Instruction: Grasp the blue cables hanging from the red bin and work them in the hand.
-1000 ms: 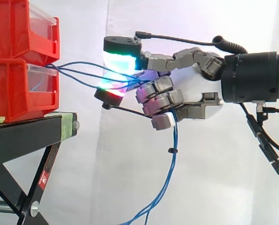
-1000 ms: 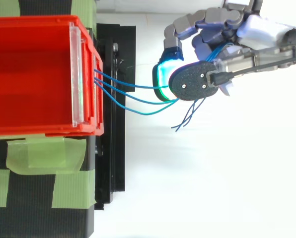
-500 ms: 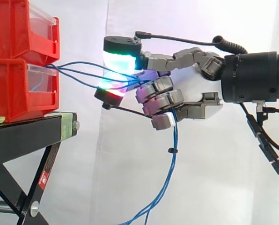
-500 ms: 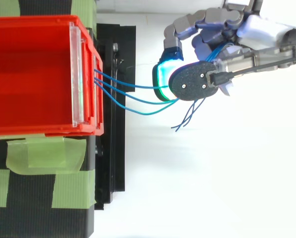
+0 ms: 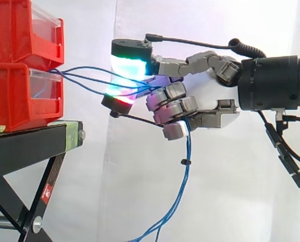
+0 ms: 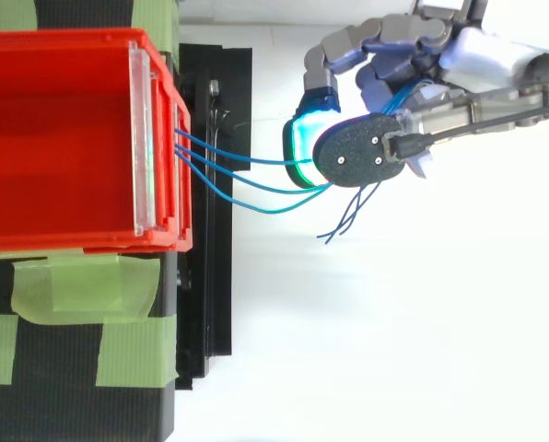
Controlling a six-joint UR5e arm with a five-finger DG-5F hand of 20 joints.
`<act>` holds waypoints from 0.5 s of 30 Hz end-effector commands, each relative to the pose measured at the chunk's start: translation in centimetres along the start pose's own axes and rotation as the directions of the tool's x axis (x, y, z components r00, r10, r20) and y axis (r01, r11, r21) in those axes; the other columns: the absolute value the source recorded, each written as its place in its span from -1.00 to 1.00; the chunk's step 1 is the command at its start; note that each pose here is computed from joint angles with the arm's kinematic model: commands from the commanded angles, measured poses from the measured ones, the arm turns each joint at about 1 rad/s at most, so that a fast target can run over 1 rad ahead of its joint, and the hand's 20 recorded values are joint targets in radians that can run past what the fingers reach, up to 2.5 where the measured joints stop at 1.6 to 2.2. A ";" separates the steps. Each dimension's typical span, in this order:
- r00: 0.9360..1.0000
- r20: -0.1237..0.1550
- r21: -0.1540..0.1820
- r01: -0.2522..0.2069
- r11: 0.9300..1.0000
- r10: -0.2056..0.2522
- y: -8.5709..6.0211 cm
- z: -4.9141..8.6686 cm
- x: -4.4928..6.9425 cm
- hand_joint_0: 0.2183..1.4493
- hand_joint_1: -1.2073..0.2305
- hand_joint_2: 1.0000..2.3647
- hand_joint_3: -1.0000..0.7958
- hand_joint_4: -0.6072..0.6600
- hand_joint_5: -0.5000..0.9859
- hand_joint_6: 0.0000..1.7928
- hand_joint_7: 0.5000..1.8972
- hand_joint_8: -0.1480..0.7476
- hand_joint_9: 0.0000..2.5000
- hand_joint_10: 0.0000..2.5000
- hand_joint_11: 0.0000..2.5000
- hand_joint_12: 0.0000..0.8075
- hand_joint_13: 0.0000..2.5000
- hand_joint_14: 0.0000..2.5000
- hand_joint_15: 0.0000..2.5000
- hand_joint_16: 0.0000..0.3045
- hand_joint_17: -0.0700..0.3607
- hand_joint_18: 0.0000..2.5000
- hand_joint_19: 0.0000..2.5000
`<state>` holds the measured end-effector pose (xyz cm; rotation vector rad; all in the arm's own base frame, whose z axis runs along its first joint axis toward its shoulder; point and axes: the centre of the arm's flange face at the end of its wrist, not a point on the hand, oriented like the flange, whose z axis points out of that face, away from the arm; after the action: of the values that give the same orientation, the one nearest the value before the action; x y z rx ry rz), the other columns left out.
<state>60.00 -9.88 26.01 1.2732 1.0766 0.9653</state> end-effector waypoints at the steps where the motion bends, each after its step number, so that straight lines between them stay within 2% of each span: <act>1: 1.000 0.000 0.000 0.000 1.000 0.000 0.0 0.0 0.0 0.19 -0.14 -0.96 -0.13 0.32 -0.03 -0.27 0.17 0.34 -0.49 1.00 1.00 0.33 -0.24 1.00 0.43 -0.73 -0.24 0.11 -0.28; 15: 1.000 0.000 0.000 0.000 1.000 0.000 0.0 0.0 0.0 0.19 -0.14 -0.96 -0.14 0.33 -0.03 -0.28 0.18 0.36 -0.49 1.00 1.00 0.34 -0.23 1.00 0.42 -0.72 -0.24 0.11 -0.33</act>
<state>60.00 -9.89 26.02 1.2732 1.0764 0.9653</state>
